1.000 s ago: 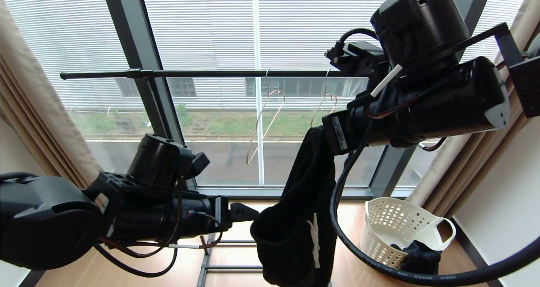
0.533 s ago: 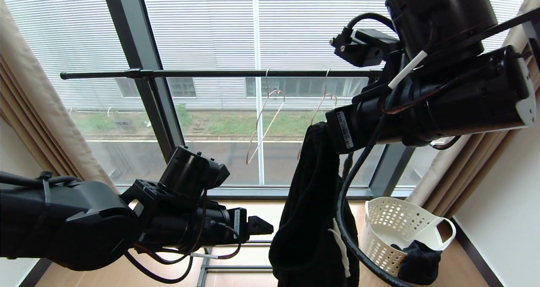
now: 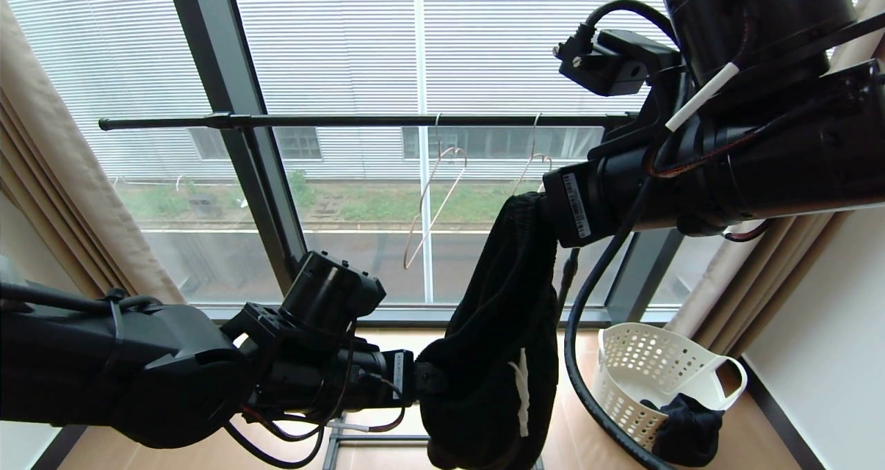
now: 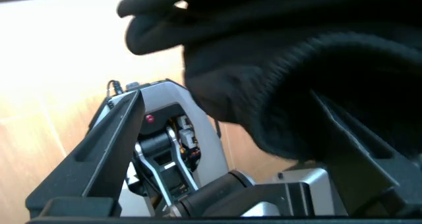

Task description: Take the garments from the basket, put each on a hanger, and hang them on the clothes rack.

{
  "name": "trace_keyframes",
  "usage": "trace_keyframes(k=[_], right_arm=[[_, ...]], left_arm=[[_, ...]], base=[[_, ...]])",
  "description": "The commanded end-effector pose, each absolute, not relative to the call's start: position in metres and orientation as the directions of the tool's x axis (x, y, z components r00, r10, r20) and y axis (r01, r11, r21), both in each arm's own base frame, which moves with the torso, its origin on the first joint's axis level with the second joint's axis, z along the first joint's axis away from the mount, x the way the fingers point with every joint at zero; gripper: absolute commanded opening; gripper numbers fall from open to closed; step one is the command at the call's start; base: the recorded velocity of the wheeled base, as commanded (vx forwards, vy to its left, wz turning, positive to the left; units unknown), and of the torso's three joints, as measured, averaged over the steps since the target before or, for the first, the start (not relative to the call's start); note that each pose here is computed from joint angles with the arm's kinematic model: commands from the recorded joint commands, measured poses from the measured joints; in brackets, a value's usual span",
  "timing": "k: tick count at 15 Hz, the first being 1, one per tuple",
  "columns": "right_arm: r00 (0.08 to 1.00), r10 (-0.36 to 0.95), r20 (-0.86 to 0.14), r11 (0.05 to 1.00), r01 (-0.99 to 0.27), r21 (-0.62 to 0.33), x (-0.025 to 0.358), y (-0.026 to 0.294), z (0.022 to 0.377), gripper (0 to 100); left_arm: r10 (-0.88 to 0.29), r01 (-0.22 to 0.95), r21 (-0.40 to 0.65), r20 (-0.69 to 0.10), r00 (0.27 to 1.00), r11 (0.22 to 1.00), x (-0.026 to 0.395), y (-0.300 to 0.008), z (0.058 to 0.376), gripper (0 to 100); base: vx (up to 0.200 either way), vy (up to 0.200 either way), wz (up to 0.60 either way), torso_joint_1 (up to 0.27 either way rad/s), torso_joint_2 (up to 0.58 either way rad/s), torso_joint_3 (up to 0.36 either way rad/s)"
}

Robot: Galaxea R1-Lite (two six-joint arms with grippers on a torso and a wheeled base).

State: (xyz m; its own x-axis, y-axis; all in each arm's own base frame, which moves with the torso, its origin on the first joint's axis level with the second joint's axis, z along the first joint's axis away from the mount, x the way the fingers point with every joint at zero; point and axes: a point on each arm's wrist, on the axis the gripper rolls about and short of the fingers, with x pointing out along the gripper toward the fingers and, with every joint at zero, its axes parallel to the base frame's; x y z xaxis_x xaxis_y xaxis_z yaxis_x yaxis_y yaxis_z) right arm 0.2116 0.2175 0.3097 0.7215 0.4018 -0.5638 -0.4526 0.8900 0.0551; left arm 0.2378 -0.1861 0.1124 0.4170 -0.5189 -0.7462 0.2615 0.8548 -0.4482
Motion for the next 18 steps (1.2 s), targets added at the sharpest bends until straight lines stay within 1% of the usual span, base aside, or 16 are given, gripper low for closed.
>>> trace_keyframes(k=[1, 4, 7, 9, 10, 12, 16, 18], right_arm=[[0.730, 0.412, -0.545, 0.889, -0.454, 0.063, 0.205, 0.211, 0.317, 0], [0.739, 0.409, -0.535, 0.893, -0.445, 0.067, 0.202, 0.204, 0.321, 0], [0.748, 0.381, -0.544, 0.907, -0.416, 0.063, 0.201, 0.190, 0.319, 0], [0.763, 0.340, -0.550, 0.928, -0.369, 0.062, 0.204, 0.174, 0.317, 0], [0.772, 0.318, -0.551, 0.937, -0.343, 0.061, 0.205, 0.165, 0.317, 0], [0.793, 0.270, -0.547, 0.957, -0.281, 0.066, 0.204, 0.142, 0.318, 0], [0.804, 0.206, -0.557, 0.976, -0.209, 0.059, 0.202, 0.119, 0.314, 0], [0.798, 0.142, -0.586, 0.987, -0.159, 0.022, 0.200, 0.110, 0.302, 0]], left_arm=[[-0.492, 0.243, -0.429, -0.770, 0.405, 0.870, 0.242, -0.188, 0.100, 100], [-0.486, 0.243, -0.422, -0.771, 0.410, 0.874, 0.241, -0.188, 0.101, 100], [-0.484, 0.243, -0.418, -0.764, 0.427, 0.875, 0.237, -0.184, 0.106, 100], [-0.491, 0.250, -0.423, -0.752, 0.439, 0.871, 0.231, -0.180, 0.113, 100], [-0.497, 0.256, -0.427, -0.743, 0.447, 0.868, 0.228, -0.177, 0.118, 0], [-0.501, 0.269, -0.422, -0.719, 0.482, 0.866, 0.222, -0.172, 0.129, 0], [-0.466, 0.275, -0.376, -0.703, 0.537, 0.885, 0.221, -0.170, 0.137, 0], [-0.492, 0.321, -0.372, -0.638, 0.593, 0.871, 0.217, -0.164, 0.161, 0]], base=[[0.000, 0.000, 0.00, 0.000, 0.00, 0.000], [0.000, 0.000, 0.00, 0.000, 0.00, 0.000], [0.000, 0.000, 0.00, 0.000, 0.00, 0.000], [0.000, 0.000, 0.00, 0.000, 0.00, 0.000], [0.000, 0.000, 0.00, 0.000, 0.00, 0.000], [0.000, 0.000, 0.00, 0.000, 0.00, 0.000], [0.000, 0.000, 0.00, 0.000, 0.00, 0.000], [0.000, 0.000, 0.00, 0.000, 0.00, 0.000]])
